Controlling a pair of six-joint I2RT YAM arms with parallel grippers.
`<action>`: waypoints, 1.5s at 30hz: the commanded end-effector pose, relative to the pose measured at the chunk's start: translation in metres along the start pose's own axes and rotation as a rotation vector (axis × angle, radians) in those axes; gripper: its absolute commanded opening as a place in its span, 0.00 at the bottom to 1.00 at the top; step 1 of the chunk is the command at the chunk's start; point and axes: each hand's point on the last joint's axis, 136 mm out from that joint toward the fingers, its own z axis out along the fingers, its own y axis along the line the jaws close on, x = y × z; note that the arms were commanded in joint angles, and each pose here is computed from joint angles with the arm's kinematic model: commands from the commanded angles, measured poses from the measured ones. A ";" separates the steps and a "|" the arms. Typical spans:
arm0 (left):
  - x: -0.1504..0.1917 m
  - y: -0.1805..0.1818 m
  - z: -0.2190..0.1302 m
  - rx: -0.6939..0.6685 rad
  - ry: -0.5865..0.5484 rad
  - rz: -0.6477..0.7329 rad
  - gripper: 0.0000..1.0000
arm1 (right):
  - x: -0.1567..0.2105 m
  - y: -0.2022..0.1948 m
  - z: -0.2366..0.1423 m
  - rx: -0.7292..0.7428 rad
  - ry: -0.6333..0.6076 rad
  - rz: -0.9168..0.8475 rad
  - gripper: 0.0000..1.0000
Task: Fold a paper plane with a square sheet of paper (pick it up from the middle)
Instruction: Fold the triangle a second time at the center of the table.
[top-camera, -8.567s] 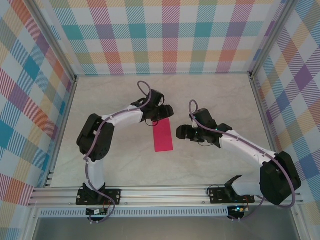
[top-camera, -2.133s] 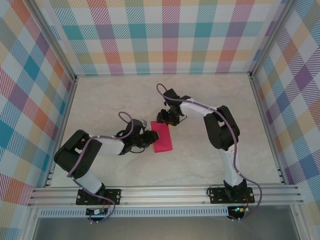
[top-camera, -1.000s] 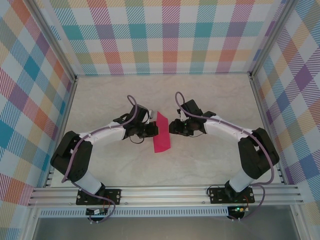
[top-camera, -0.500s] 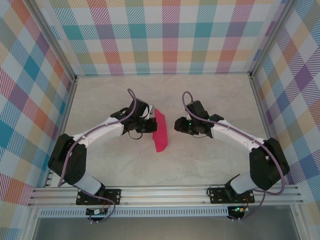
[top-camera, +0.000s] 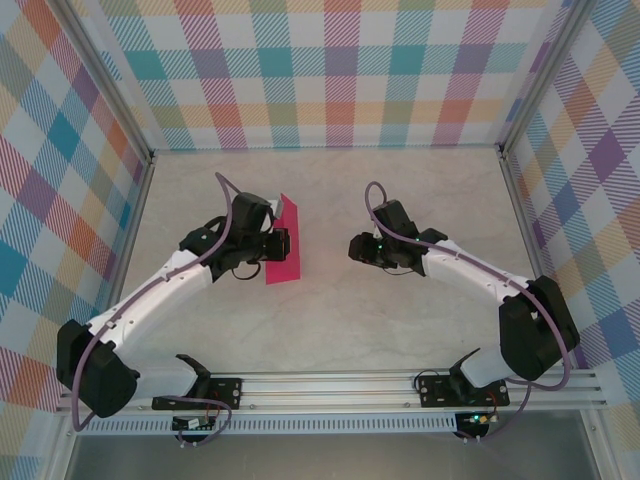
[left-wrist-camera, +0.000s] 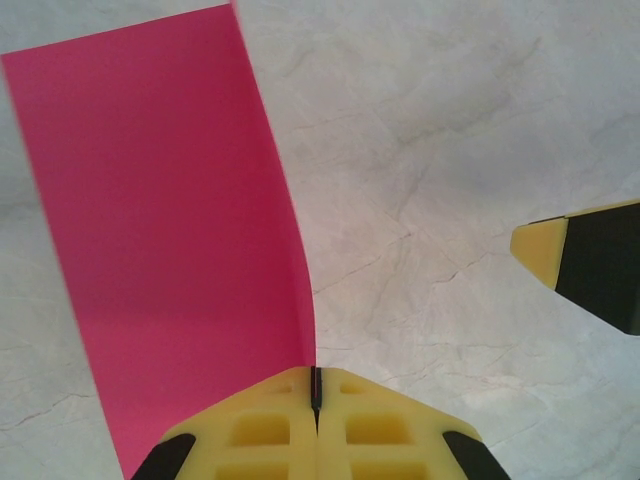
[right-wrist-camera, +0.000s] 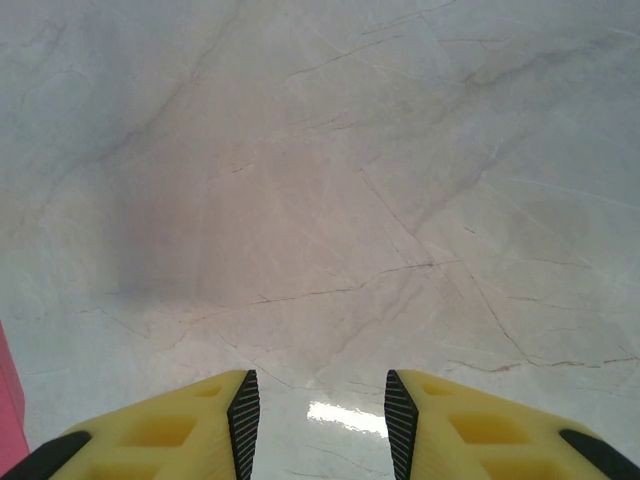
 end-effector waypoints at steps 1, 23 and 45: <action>0.013 -0.003 0.015 0.025 0.069 0.018 0.02 | 0.001 -0.001 0.005 -0.010 0.008 0.024 0.41; 0.087 0.039 0.108 -0.086 0.256 -0.119 0.03 | 0.029 0.025 0.041 -0.183 0.187 0.002 0.34; 0.098 0.048 0.120 -0.130 0.267 -0.252 0.11 | 0.053 0.060 0.115 -0.219 0.403 -0.009 0.19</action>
